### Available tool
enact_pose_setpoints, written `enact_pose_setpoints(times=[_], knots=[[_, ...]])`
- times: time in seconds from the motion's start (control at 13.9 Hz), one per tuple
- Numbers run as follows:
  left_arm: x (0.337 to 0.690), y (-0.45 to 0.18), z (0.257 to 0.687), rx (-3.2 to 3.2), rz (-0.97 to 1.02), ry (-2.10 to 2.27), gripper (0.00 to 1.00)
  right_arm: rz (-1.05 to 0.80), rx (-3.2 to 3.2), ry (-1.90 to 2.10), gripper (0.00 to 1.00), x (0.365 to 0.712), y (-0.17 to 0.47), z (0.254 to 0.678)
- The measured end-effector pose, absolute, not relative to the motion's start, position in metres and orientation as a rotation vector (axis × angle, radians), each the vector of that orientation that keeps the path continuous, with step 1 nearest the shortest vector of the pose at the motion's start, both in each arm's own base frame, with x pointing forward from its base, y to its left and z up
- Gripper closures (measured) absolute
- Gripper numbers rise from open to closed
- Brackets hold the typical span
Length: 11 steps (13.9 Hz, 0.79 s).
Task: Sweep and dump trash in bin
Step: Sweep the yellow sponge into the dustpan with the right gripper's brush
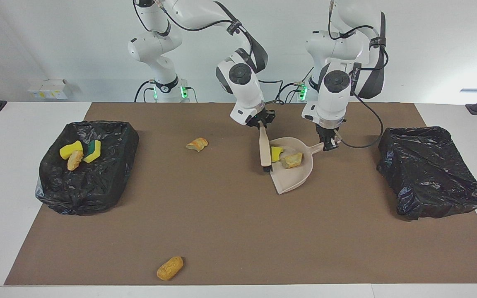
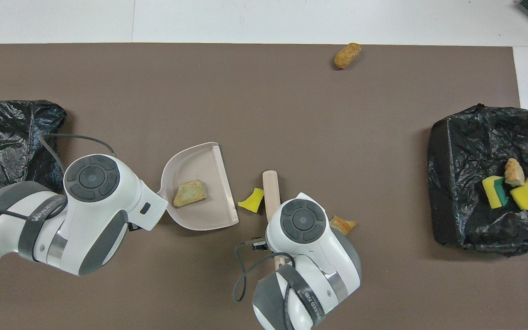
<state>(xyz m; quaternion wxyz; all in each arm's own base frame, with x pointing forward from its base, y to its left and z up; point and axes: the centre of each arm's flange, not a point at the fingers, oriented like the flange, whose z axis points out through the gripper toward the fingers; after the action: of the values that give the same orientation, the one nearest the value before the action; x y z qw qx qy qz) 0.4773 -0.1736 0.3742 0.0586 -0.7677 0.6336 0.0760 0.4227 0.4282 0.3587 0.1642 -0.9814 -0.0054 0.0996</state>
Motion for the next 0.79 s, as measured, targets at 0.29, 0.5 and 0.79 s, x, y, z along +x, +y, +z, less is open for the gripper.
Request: enact_pose_setpoints(times=[0.29,0.5,0.79], knots=[[0.477,-0.174,0.374,-2.329,0.229,1.916,0.69,0.403,-2.812,0.022,0.74,0.438,0.408,0.365],[0.477,-0.174,0.374,-2.333,0.229,1.910,0.69,0.495,-2.821,0.095,0.74,0.463,0.349,0.405],[0.477,-0.174,0.374,-2.333,0.228,1.909,0.69,0.525,-2.953,0.117,0.74,0.470,0.278,0.447]])
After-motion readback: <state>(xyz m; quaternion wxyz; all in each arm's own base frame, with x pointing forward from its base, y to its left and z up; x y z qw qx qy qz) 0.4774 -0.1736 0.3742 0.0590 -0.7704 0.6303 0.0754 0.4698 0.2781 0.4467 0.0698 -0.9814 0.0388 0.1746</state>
